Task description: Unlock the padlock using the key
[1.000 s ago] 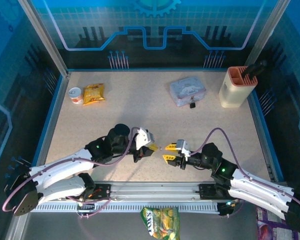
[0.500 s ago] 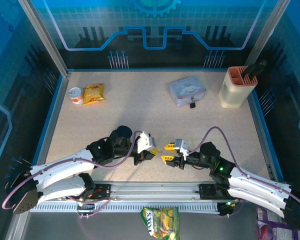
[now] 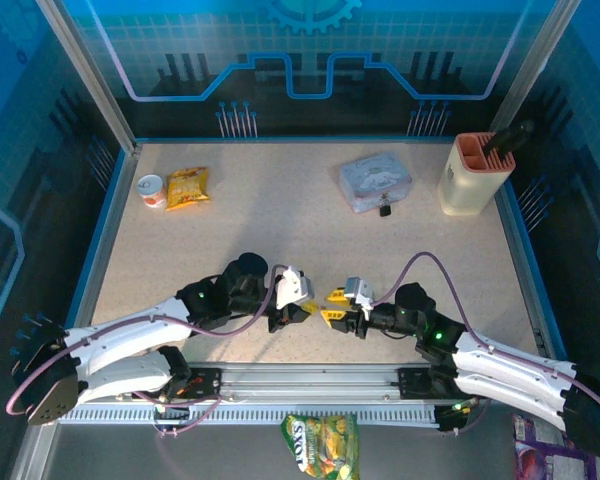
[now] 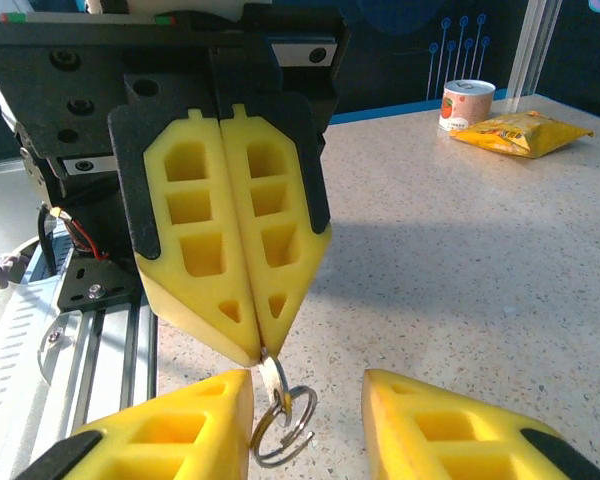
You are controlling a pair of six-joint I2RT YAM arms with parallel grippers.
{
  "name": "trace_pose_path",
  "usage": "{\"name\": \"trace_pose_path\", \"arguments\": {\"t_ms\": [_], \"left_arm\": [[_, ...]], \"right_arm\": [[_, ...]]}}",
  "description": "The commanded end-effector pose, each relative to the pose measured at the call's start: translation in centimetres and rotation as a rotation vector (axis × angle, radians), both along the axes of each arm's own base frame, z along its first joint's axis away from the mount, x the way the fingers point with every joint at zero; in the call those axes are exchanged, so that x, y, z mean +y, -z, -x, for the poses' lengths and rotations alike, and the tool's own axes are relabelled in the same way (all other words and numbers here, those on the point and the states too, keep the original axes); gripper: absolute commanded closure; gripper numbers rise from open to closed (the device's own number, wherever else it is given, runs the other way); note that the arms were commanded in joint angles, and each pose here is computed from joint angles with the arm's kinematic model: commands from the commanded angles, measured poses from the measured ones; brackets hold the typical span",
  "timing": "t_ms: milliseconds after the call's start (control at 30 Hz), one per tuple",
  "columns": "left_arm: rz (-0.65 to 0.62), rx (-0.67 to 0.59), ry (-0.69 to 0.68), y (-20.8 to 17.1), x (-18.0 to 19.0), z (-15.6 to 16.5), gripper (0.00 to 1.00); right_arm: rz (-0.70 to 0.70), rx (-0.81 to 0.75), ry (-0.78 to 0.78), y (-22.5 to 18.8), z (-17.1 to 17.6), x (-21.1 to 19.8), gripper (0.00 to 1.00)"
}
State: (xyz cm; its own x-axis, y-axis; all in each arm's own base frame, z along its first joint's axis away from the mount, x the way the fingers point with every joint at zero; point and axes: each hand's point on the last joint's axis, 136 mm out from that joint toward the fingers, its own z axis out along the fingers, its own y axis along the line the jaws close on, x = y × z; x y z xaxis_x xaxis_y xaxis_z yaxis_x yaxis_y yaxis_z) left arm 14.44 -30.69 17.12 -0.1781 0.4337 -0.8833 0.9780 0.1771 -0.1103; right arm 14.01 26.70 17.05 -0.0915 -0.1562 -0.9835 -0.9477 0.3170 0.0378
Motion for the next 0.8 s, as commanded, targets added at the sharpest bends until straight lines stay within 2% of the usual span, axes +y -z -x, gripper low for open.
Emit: {"name": "trace_pose_path", "arguments": {"t_ms": [0,500,767], "left_arm": [[0.011,-0.022,0.039,-0.8,-0.5,0.4,1.0],[-0.002,-0.036,0.035,-0.6,-0.5,0.4,1.0],[0.002,-0.044,0.04,-0.8,-0.6,0.5,1.0]], "right_arm": [[-0.047,-0.019,-0.017,-1.5,0.1,0.2,0.68],[-0.027,0.007,-0.094,-0.8,1.7,0.2,0.8],[-0.001,0.014,-0.074,-0.1,1.4,0.0,0.81]]}}
